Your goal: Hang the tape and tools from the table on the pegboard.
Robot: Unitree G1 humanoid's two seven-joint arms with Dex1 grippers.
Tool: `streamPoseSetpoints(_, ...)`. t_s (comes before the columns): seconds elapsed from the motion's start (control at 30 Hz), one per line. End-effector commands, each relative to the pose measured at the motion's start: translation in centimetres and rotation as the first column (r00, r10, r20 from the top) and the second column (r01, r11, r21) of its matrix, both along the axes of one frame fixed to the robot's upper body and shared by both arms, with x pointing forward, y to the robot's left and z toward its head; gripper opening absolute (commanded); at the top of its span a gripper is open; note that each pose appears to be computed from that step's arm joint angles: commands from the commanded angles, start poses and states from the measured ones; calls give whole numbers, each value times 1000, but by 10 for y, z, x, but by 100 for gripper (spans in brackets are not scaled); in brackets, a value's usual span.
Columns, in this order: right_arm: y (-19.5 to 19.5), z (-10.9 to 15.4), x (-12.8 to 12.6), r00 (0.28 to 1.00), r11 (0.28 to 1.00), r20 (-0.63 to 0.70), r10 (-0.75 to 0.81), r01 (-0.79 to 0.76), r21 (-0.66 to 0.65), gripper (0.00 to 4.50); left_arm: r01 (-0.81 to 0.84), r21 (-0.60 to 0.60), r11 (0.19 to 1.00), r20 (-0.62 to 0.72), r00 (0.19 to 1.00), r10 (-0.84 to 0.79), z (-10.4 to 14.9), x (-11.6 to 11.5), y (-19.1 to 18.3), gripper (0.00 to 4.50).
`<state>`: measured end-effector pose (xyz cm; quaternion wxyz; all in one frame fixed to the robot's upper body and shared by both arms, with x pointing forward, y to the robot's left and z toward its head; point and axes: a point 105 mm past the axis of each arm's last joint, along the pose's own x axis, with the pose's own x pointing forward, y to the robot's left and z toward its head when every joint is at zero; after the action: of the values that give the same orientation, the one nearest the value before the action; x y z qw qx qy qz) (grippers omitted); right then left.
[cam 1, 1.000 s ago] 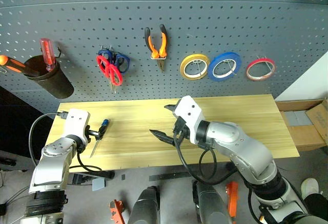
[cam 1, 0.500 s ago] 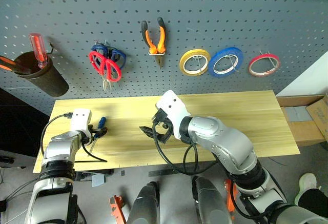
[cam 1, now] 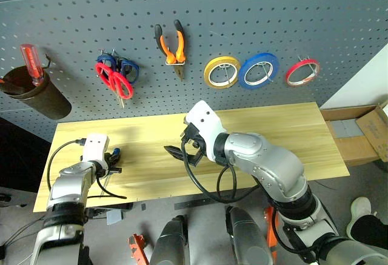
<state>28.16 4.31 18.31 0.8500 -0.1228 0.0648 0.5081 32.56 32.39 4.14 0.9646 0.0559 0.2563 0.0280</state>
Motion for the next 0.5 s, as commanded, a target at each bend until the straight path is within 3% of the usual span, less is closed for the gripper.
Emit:
streamPoseSetpoints(0.03,1,32,-15,980,988,156,125,-137,69,450,-8,30,1000,274,962,0,56,2,-7,64)
streamPoseSetpoints(0.33,-14,61,-27,902,934,314,296,-342,103,450,-5,156,988,647,756,-98,142,-22,-31,64)
streamPoseSetpoints(0.5,-20,74,-13,878,930,382,287,-351,110,450,-22,219,976,756,635,-156,185,-21,-38,64)
